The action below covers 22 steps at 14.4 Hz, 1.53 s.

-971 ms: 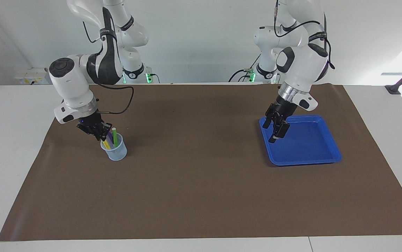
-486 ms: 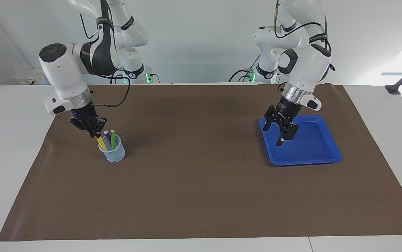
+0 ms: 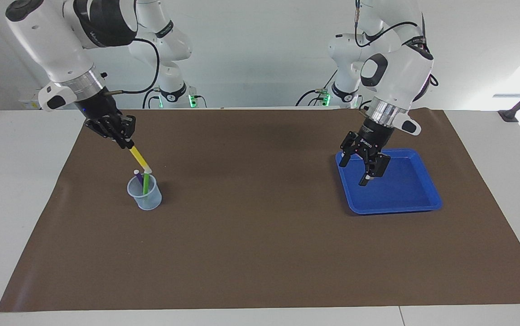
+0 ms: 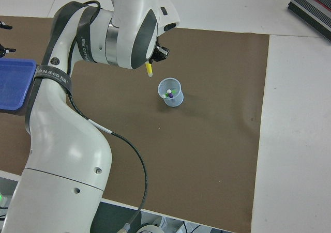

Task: Right arm passes pens to left for tray arrangement
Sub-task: 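Carry the yellow pen toward the left gripper while the left gripper approaches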

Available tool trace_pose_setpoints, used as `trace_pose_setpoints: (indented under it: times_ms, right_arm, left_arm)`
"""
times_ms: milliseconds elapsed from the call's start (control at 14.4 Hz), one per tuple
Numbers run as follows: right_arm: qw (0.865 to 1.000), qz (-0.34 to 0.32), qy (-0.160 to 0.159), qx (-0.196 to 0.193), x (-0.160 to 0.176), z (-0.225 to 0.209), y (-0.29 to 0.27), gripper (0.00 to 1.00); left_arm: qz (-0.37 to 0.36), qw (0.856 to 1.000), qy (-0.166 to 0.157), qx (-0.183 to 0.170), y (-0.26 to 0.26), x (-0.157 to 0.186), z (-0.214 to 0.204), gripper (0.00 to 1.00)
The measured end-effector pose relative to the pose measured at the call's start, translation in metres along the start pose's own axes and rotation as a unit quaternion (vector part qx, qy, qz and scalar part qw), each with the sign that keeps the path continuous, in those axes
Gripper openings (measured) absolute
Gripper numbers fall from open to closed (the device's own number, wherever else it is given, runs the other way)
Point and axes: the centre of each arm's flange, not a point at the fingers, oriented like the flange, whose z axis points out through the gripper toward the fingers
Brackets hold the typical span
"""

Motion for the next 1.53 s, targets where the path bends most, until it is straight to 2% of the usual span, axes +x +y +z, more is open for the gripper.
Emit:
trace_pose_setpoints:
  times_ms: [139,277,555,694,971,1179,1387,1526]
  right_arm:
    - [0.997,0.060,-0.014,0.055,-0.003,0.002,-0.019,0.17]
    - [0.987,0.120,-0.029,0.105,-0.009,0.005,-0.048,0.17]
    - [0.960,0.216,-0.056,0.170,-0.027,0.012,-0.114,0.17]
    - [0.946,0.247,-0.079,0.194,-0.037,0.019,-0.143,0.17]
    - [0.925,0.301,-0.104,0.209,-0.057,0.027,-0.194,0.17]
    - [0.915,0.321,-0.118,0.212,-0.071,0.025,-0.222,0.17]
    - [0.907,0.338,-0.130,0.213,-0.089,0.026,-0.247,0.17]
    - [0.907,0.339,-0.135,0.211,-0.094,0.028,-0.252,0.17]
  left_arm:
    - [0.014,1.000,-0.009,0.005,-0.005,-0.020,-0.001,1.00]
    - [0.026,0.999,-0.014,0.029,-0.010,-0.038,-0.005,1.00]
    - [0.040,0.995,-0.029,0.087,0.000,-0.074,-0.025,1.00]
    - [0.039,0.993,-0.041,0.104,0.007,-0.084,-0.028,1.00]
    - [0.045,0.989,-0.053,0.131,0.002,-0.102,-0.026,1.00]
    - [0.058,0.986,-0.062,0.146,0.003,-0.120,-0.030,1.00]
    - [0.050,0.981,-0.089,0.164,0.001,-0.135,-0.026,1.00]
    - [0.037,0.977,-0.107,0.181,-0.003,-0.138,-0.023,1.00]
